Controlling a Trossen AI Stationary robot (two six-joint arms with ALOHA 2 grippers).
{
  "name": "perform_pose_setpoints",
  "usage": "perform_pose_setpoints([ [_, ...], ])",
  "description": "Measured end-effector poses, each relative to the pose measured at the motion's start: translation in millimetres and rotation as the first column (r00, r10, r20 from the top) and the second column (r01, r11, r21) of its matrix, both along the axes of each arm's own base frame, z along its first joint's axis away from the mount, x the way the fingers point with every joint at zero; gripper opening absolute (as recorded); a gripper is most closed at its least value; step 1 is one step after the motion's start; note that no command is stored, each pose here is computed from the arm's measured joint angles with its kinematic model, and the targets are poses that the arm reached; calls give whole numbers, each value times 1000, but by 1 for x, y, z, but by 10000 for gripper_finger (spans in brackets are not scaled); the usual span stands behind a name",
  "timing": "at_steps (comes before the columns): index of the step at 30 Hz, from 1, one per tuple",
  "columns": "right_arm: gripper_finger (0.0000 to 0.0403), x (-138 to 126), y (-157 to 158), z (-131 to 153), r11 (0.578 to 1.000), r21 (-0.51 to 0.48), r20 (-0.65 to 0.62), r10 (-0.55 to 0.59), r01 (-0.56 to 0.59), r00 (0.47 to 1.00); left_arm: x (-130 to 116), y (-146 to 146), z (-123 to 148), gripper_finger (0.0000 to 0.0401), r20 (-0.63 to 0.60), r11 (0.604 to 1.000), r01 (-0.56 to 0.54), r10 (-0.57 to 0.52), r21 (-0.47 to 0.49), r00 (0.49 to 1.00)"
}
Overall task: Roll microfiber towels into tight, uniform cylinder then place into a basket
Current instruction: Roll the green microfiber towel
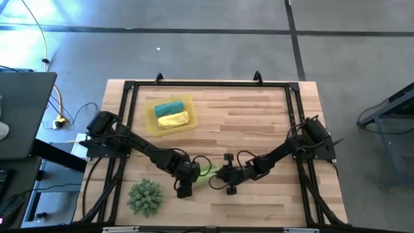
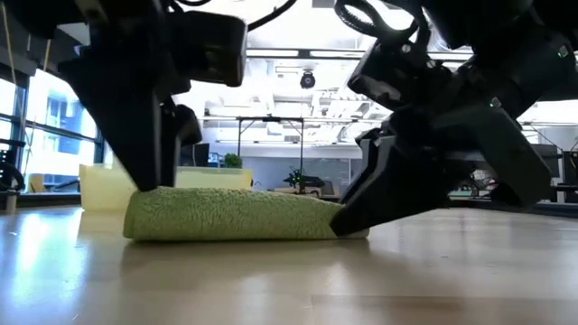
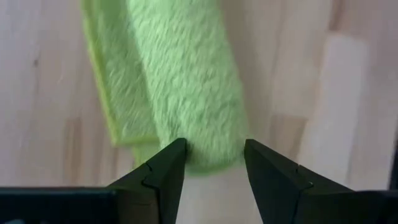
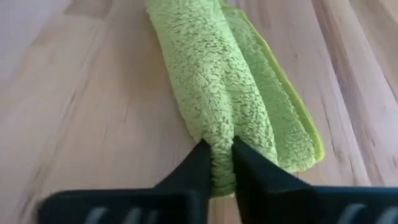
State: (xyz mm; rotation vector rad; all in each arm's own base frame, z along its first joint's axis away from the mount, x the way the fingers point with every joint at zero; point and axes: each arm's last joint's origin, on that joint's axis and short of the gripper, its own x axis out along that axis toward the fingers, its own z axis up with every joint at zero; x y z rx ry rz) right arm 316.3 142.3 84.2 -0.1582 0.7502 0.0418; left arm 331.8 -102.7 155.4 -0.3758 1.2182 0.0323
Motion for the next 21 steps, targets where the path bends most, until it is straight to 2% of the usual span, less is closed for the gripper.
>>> perform_pose_setpoints([
  [1, 27, 0, 0, 0, 1000, 19, -3, -20, 20, 1000, -2, 1, 0, 156, -16, 1000, 1, -1, 8, 1000],
  [3, 11, 0, -2, -1, 996, 69, -15, -50, 51, 999, -5, 0, -1, 156, -46, 1000, 9, -8, 22, 999],
  [6, 20, 4, -9, 0, 961, 261, -68, -71, 86, 995, -11, -3, 2, 156, -75, 999, 32, -29, 41, 997],
  [9, 13, 10, -19, 1, 868, 477, -147, -74, 136, 986, -14, -10, 3, 156, -64, 995, 84, -80, 54, 995],
  [12, 5, 16, -34, 1, 767, 612, -221, -68, 193, 973, -15, -16, 13, 156, 2, 987, 117, -118, 108, 993],
  [17, 7, 22, -54, 4, 618, 734, -305, -72, 282, 950, -17, -28, 26, 156, 108, 939, 153, -195, 309, 975],
  [21, 6, 26, -68, 6, 515, 793, -345, -60, 325, 937, -20, -42, 26, 156, 141, 852, 213, -314, 478, 939],
])
